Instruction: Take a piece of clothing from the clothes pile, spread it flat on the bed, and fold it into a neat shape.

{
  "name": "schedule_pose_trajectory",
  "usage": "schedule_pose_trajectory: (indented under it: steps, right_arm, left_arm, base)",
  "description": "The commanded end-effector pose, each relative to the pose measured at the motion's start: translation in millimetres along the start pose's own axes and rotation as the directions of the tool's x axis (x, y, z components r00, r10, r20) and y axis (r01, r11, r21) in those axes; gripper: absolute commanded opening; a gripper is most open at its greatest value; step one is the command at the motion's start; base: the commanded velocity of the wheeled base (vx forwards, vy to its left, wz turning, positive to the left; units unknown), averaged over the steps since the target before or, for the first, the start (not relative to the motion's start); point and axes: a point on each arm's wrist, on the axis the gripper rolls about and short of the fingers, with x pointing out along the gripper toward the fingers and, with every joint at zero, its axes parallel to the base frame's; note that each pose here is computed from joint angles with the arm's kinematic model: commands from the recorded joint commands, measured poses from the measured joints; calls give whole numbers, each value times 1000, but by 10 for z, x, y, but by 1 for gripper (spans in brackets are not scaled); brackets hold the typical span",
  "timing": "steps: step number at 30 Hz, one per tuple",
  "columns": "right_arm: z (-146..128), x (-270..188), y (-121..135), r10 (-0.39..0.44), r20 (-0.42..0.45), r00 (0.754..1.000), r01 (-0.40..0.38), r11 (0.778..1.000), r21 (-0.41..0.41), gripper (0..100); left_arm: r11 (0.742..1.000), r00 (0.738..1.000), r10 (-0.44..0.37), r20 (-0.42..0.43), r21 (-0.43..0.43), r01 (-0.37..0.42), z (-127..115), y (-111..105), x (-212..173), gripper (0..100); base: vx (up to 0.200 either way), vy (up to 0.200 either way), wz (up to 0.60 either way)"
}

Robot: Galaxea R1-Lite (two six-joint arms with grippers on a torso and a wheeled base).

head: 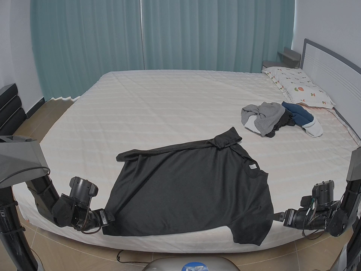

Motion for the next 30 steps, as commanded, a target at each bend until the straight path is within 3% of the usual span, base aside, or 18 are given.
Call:
schedule_pose_trajectory:
  steps: [1, 8, 18, 19, 30]
  right_arm:
    - [180, 235, -42, 5, 44, 999, -7, 999, 34, 100]
    - [266, 553, -149, 4, 76, 997, -6, 1000, 30, 100]
    - [320, 672, -195, 18, 123, 992, -20, 1000, 16, 100]
    - [307, 680, -203, 15, 117, 993, -17, 1000, 16, 0]
    - [251, 621, -257, 0, 126, 992, 0, 1000, 6, 0]
  left_arm:
    - [998, 998, -50, 43, -41, 51, 129, -8, -87, 100]
    - [998, 998, -52, 33, -41, 54, 122, -8, -65, 100]
    - [997, 997, -69, 21, -37, 70, 114, -18, -63, 100]
    - [997, 997, -69, 21, -37, 70, 114, -18, -63, 100]
    - [997, 997, -69, 21, -36, 69, 114, -18, -63, 100]
  base:
    - [0, 0, 0]
    - [0, 0, 0]
    - [0, 0, 0]
    - [0, 0, 0]
    - [0, 0, 0]
